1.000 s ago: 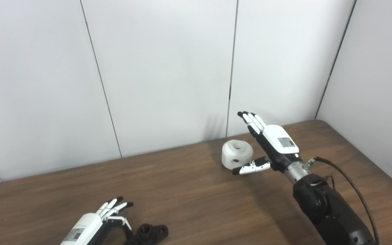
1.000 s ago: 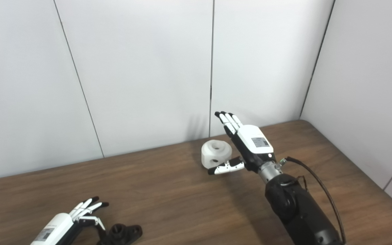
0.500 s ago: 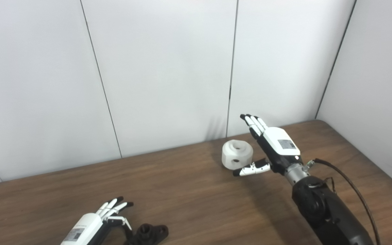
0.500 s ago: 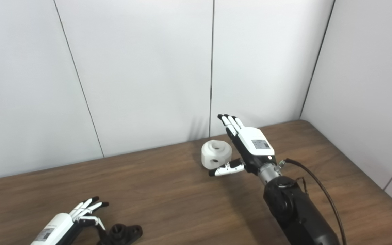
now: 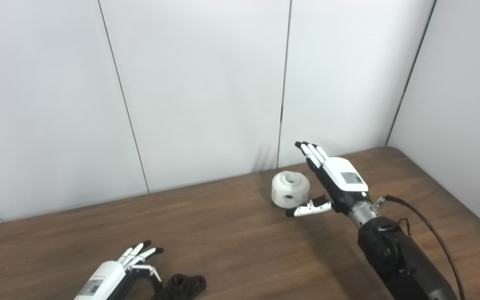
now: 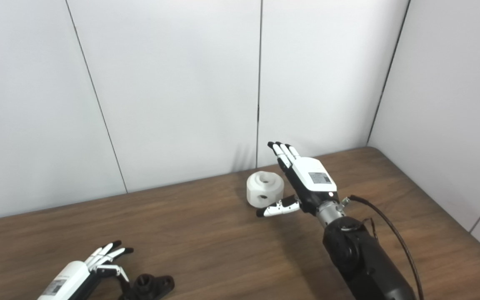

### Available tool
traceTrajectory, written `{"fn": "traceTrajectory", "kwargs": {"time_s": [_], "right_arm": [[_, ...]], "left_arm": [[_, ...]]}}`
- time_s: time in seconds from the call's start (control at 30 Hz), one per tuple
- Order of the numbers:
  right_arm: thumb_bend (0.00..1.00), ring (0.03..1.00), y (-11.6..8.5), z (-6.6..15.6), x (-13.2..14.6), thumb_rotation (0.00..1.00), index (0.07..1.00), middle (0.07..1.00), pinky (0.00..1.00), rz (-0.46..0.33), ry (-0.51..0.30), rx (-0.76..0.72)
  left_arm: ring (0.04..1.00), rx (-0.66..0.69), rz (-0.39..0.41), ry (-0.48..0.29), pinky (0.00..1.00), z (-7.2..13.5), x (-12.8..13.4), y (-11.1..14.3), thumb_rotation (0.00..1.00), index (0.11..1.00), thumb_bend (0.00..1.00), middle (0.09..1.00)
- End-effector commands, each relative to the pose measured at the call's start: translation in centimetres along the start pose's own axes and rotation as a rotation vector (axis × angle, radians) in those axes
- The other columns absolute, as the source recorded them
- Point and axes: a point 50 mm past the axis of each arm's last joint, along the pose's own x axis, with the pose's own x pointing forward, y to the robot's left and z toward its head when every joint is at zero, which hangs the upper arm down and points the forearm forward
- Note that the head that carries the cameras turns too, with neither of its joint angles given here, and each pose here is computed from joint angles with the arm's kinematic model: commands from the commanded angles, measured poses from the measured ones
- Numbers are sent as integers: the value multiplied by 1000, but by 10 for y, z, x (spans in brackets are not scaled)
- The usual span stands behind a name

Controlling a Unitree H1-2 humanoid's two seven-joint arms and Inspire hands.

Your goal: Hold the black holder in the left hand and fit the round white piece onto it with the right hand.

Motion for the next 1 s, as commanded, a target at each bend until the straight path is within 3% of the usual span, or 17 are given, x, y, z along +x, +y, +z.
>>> {"fn": "traceTrajectory", "kwargs": {"time_s": [0.0, 0.33, 0.67, 0.97], "right_arm": [[1000, 779, -21, 2, 9, 492, 918, 875, 579, -60, -36, -19], [1000, 940, -23, 4, 9, 504, 985, 989, 798, -42, -18, 4], [1000, 997, -22, 3, 8, 571, 1000, 1000, 795, -16, -8, -16], [1000, 988, -23, 4, 7, 523, 1000, 1000, 797, -26, 11, -15]], "left_arm": [[1000, 21, -91, 6, 1000, 0, -3, -14, 48, 481, 517, 915], [1000, 28, -93, 9, 1000, 0, -2, -13, 48, 481, 517, 913], [1000, 25, -93, 12, 1000, -1, -3, -14, 48, 481, 517, 916], [1000, 23, -95, 10, 1000, -1, -3, -14, 48, 481, 517, 916]]}}
